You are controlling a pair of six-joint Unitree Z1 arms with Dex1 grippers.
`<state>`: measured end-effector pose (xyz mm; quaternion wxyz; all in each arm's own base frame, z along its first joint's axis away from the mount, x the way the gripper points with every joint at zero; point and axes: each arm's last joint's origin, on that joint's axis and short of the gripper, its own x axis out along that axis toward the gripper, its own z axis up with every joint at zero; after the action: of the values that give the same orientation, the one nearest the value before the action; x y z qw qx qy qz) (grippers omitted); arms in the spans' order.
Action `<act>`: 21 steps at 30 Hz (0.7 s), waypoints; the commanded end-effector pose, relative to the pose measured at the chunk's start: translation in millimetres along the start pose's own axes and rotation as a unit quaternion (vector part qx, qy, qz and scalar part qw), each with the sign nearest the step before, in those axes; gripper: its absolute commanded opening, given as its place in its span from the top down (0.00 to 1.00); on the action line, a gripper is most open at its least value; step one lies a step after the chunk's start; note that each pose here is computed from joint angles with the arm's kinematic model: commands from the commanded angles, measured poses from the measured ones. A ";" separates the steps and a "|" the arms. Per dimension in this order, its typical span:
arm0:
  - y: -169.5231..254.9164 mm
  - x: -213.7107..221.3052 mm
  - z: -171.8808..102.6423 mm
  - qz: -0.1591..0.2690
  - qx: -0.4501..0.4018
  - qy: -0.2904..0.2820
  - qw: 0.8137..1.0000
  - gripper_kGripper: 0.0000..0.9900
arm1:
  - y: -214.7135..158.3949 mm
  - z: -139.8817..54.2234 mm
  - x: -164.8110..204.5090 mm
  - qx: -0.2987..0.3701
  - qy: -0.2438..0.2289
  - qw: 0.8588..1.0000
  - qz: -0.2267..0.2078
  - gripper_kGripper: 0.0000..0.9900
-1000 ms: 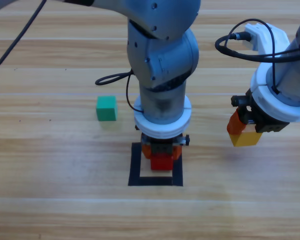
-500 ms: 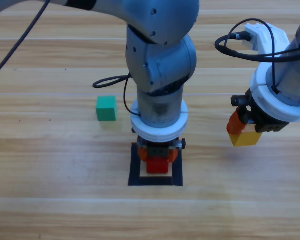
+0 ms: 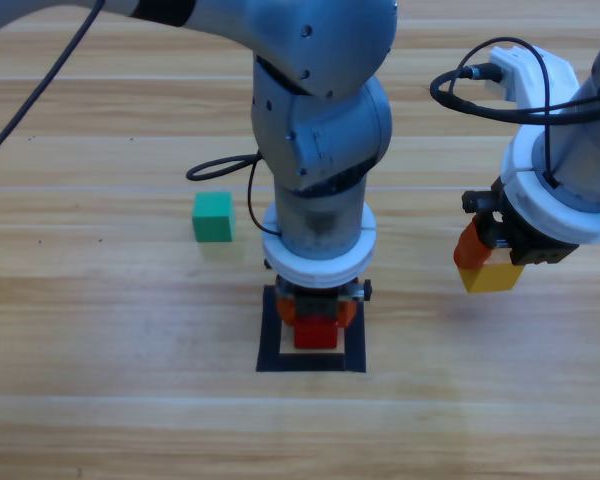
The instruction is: Stack the blocks in the rectangular block: red at the bottom, yellow in the middle, green on top
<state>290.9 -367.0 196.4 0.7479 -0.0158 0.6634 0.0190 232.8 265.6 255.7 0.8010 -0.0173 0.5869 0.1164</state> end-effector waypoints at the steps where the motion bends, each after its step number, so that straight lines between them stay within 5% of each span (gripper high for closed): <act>1: -3.5 28.5 -3.9 0.027 0.008 0.011 1.000 1.00 | 9.9 -5.5 18.4 -0.015 0.028 0.999 -0.008 0.78; 21: -2.3 32.5 -5.0 0.032 0.007 0.012 0.999 1.00 | 10.7 -4.8 19.7 -0.015 0.028 0.999 -0.008 0.78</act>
<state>289.9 -365.3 192.7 0.7474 -0.0116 0.6639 0.0229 232.8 265.6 255.7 0.8010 -0.0173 0.5869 0.1164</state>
